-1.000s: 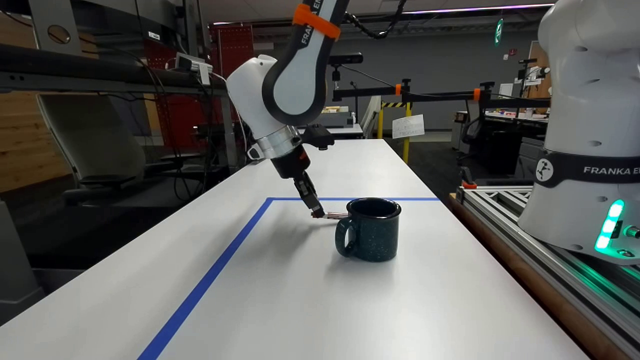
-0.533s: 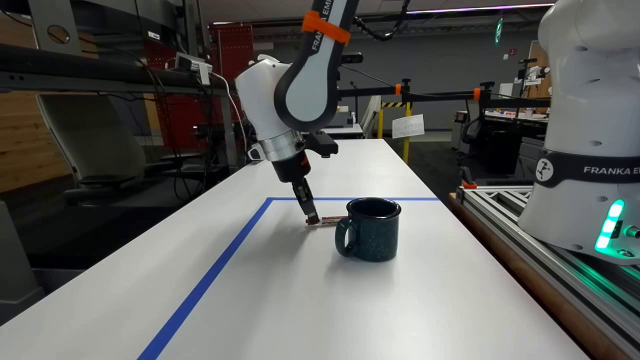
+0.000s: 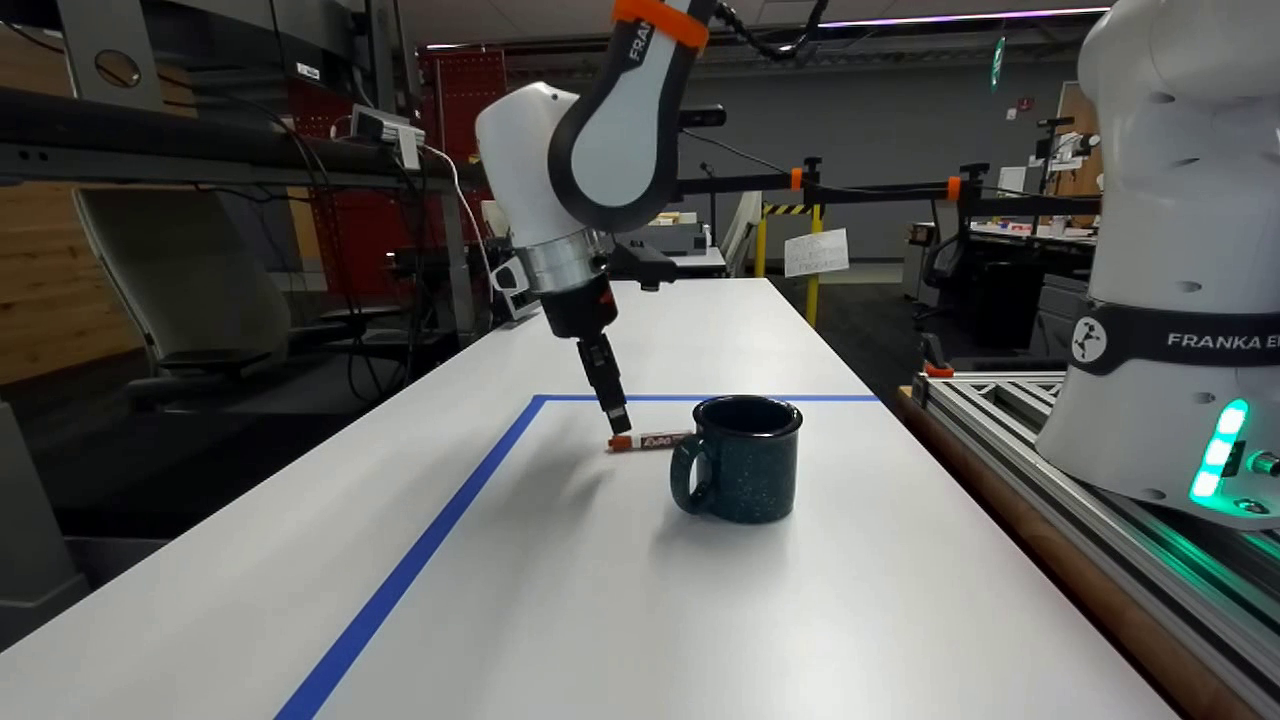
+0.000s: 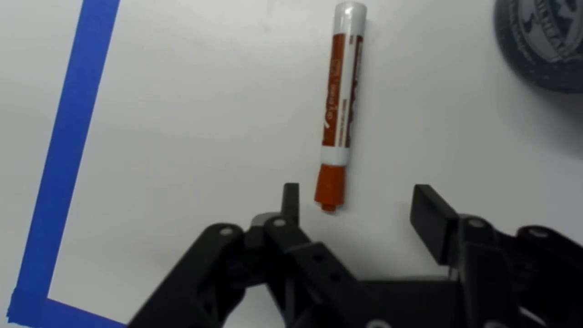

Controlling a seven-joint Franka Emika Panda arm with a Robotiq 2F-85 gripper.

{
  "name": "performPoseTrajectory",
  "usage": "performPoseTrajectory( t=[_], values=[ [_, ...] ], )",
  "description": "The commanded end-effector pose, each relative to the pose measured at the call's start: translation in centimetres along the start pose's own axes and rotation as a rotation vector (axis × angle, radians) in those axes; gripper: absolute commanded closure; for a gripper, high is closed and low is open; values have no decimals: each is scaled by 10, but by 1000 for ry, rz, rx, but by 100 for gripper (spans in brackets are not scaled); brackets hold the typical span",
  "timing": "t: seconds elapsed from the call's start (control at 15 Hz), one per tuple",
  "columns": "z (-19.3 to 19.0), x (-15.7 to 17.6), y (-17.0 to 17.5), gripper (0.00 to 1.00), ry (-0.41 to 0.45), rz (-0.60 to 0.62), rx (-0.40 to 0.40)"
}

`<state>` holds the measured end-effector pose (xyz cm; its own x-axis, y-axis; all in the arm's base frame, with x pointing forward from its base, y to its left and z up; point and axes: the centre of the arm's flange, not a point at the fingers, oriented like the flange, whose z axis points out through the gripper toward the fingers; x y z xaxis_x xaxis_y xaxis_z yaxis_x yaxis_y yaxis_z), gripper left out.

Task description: Put the marker on the table

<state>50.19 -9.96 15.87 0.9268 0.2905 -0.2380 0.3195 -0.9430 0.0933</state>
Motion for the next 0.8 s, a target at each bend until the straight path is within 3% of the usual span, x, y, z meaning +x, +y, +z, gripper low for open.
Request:
performPoseTrajectory(
  t=[0.0, 0.07, 0.4, 0.73],
  values=[
    [-57, -30, -1, 4, 18, -3, 79],
    [-71, -34, -3, 0, 22, -6, 112],
    [-126, -44, -16, 0, -6, 86, 214],
    [-152, -54, -21, 0, -26, 253, 175]
  ],
)
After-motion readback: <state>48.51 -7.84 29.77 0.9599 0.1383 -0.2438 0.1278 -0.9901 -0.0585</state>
